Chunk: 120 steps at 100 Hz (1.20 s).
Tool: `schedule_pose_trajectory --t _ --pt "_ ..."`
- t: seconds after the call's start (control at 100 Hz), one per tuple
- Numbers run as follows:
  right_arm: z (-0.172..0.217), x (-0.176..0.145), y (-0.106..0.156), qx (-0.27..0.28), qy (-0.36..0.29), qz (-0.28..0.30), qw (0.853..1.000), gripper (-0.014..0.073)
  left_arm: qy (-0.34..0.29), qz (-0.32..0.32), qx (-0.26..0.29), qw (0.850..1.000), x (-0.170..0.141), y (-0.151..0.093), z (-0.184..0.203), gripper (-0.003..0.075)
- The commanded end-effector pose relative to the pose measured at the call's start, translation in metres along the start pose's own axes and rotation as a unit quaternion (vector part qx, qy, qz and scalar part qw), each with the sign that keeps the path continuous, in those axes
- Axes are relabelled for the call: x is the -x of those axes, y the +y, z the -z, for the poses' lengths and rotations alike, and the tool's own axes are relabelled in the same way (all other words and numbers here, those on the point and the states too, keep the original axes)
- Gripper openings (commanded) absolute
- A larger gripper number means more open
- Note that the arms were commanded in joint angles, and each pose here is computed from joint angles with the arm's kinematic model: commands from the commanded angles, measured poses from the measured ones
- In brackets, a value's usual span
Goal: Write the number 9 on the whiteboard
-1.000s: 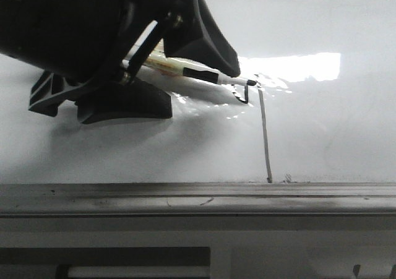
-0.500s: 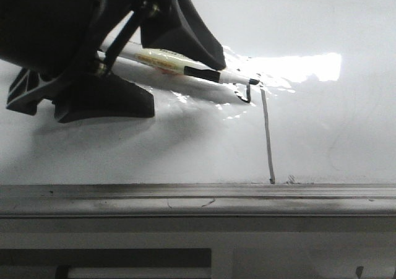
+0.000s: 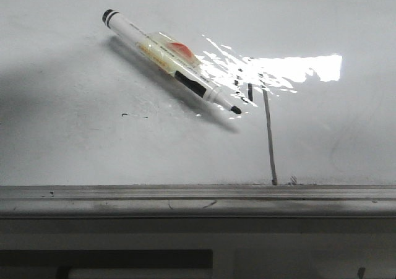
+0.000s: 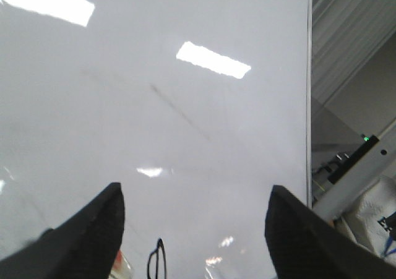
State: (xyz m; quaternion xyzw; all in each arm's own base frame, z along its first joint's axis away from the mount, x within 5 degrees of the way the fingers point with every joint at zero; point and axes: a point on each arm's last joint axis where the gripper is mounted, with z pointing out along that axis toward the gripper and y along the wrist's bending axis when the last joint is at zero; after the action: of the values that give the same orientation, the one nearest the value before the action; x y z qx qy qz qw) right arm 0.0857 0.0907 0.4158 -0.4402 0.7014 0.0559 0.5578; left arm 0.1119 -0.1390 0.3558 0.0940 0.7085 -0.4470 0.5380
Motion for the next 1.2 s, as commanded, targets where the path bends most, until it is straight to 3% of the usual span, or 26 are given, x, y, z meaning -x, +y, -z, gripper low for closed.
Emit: schedule_pose_trajectory --t 0.0,0.05,0.22,0.36,0.64,0.81,1.19 --pt "0.005 0.009 -0.004 -0.012 -0.047 0.008 0.999 -0.0058 -0.056 -0.043 0.004 0.997 0.016 0.001 0.017 0.04" --pt "0.005 0.008 -0.003 -0.011 -0.053 0.009 0.999 -0.0057 -0.063 -0.061 0.005 0.996 0.014 0.004 0.026 0.0336" --pt "0.016 -0.007 -0.004 -0.017 -0.078 -0.011 0.997 -0.0057 -0.078 -0.113 0.002 0.991 0.0 0.017 0.056 -0.0023" --pt "0.032 -0.04 -0.006 -0.044 -0.104 -0.034 0.993 -0.0057 -0.089 -0.167 0.0 0.982 -0.016 0.03 0.078 -0.002" --pt "0.067 -0.097 -0.006 -0.062 -0.166 -0.074 0.981 -0.0062 -0.099 -0.162 -0.006 0.982 -0.039 0.048 0.099 -0.002" --pt "0.08 -0.105 -0.009 -0.065 -0.194 -0.093 0.974 -0.0062 -0.096 -0.162 -0.005 0.982 -0.041 0.049 0.098 -0.002" --pt "0.081 -0.106 -0.009 -0.067 -0.193 -0.094 0.974 -0.0062 -0.096 -0.162 -0.005 0.982 -0.041 0.049 0.098 -0.002"
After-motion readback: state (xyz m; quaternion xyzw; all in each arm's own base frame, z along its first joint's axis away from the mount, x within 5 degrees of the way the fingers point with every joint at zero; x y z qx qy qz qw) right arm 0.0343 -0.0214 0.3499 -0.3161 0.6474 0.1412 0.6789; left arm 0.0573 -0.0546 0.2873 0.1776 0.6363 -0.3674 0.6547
